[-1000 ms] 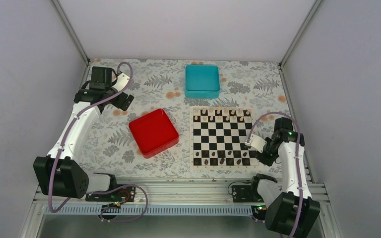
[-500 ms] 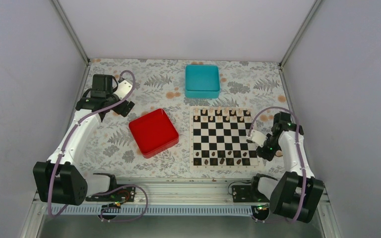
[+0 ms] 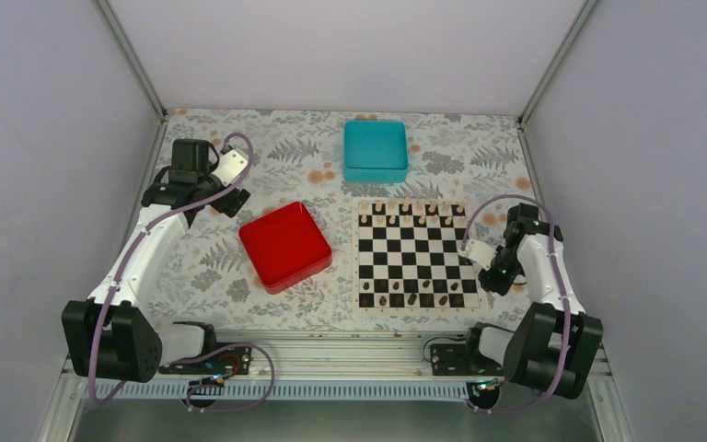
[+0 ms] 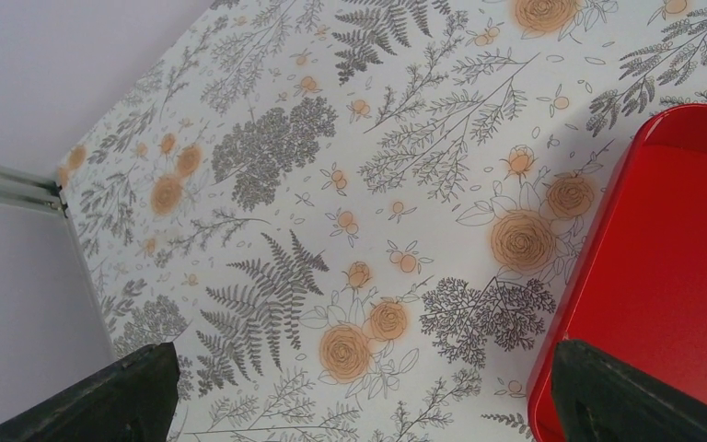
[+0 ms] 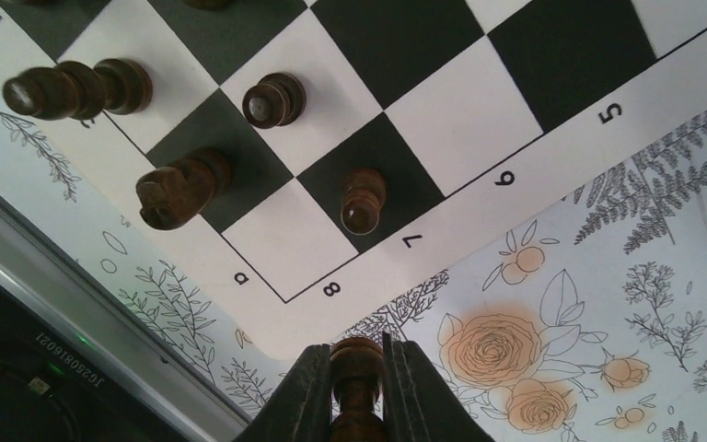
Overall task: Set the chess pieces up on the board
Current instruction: Place the chess piece on the chessboard.
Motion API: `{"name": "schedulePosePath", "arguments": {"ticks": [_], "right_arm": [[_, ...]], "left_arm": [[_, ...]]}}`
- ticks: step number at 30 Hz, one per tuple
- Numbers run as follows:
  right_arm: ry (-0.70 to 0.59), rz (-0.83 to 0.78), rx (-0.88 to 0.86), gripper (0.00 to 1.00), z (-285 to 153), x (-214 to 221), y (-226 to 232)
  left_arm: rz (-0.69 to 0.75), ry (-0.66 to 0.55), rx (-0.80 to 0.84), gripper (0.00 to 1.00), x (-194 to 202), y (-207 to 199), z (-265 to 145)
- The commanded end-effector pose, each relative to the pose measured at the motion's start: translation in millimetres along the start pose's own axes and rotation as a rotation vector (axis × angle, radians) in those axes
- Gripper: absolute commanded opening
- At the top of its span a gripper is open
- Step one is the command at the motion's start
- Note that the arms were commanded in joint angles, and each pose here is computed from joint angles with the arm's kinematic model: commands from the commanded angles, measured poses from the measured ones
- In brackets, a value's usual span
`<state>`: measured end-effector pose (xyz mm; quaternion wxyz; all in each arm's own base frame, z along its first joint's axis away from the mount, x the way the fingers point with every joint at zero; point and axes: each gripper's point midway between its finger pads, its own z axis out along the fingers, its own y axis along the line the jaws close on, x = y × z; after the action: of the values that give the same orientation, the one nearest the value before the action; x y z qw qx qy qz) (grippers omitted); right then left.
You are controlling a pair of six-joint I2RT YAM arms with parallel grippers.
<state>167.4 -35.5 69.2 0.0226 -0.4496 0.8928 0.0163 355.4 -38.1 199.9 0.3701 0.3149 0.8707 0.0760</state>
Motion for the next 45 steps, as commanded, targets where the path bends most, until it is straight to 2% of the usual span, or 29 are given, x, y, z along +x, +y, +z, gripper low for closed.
{"name": "schedulePosePath", "arguments": {"ticks": [1, 9, 19, 33, 45], "right_arm": [[0.043, -0.025, -0.023, 0.04, 10, 10, 4], [0.097, -0.131, -0.018, 0.04, 13, 16, 3], [0.103, -0.259, -0.048, 0.04, 11, -1, 19], [0.113, -0.276, -0.110, 0.04, 38, -15, 33], [0.096, -0.258, -0.105, 0.04, 42, -19, 31]], "left_arm": [[-0.001, -0.035, 0.007, 1.00, -5, -1, 0], [-0.022, -0.038, 0.026, 1.00, -8, -3, 5], [-0.037, -0.022, 0.035, 1.00, -5, -4, 15], [-0.037, -0.004, 0.033, 1.00, -1, -4, 21], [-0.033, 0.002, 0.031, 1.00, 2, -5, 22]]}}
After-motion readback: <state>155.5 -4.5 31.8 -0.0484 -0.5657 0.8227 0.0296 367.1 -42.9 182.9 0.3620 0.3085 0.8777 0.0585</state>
